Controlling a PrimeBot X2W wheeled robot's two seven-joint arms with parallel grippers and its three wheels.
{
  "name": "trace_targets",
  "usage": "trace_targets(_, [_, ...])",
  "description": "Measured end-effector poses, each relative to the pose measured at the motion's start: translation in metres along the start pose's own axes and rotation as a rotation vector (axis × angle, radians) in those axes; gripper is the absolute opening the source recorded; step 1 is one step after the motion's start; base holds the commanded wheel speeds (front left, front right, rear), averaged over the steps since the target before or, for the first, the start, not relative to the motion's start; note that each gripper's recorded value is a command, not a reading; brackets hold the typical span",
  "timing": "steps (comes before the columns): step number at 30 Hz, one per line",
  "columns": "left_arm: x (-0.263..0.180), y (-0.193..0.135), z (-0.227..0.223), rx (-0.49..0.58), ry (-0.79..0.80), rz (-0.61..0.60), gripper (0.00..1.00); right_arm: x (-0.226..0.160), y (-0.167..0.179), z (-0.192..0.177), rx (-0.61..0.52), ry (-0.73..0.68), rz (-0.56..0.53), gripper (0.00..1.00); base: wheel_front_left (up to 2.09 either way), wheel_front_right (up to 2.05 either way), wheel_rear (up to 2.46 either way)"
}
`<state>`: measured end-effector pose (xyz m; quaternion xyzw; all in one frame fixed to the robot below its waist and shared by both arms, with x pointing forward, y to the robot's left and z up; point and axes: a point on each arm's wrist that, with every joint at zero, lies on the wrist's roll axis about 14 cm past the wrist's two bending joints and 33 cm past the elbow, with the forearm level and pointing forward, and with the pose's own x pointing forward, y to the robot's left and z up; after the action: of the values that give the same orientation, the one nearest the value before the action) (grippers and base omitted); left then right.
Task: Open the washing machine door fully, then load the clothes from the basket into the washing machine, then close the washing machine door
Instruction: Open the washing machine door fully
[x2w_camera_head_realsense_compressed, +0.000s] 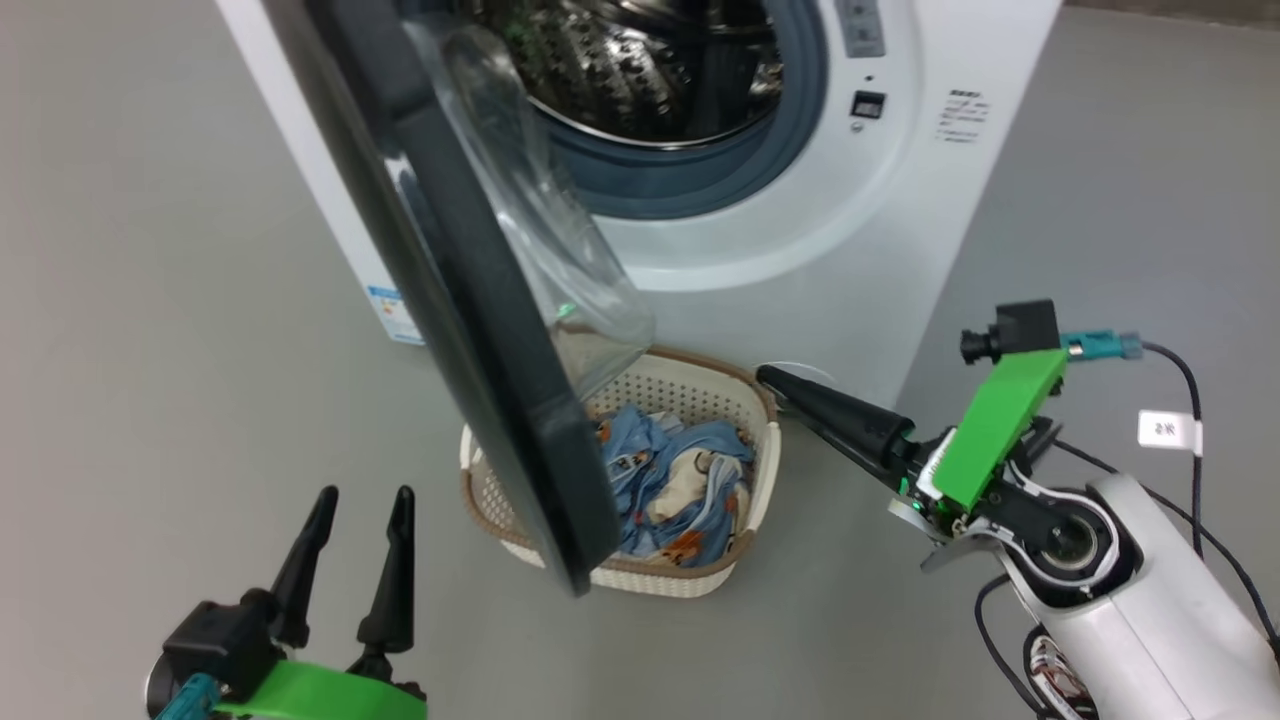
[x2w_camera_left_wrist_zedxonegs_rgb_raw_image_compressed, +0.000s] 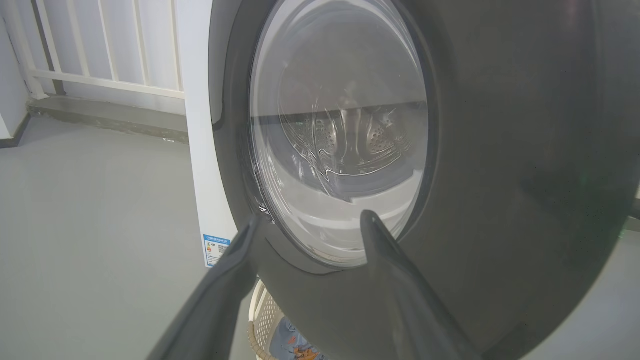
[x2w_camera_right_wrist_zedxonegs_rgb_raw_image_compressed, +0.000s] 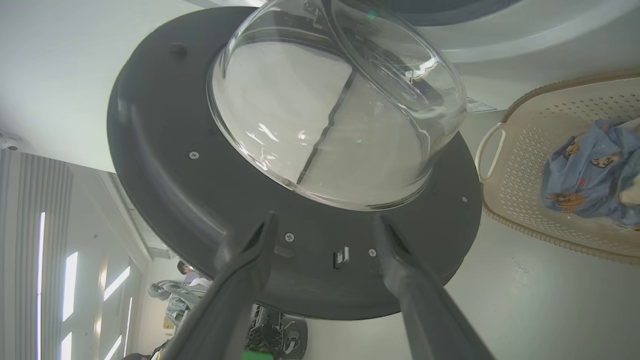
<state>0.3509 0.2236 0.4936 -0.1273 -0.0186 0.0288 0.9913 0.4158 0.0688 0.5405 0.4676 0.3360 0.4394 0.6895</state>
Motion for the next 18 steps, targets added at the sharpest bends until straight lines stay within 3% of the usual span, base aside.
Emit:
trace_targets(8, [-0.001,-0.009,-0.005,0.008,0.013,-0.04,1.0,-0.047,-0.029,0.022,-0.088,-0.225,-0.15,1.0,0.0,0.0,0.0])
trace_targets(18, [0.006,-0.017,-0.006,0.002,0.014,-0.066,1.0,-0.11,-0.06,0.045,-0.056,-0.553,-0.257,1.0,0.0,0.0,0.0])
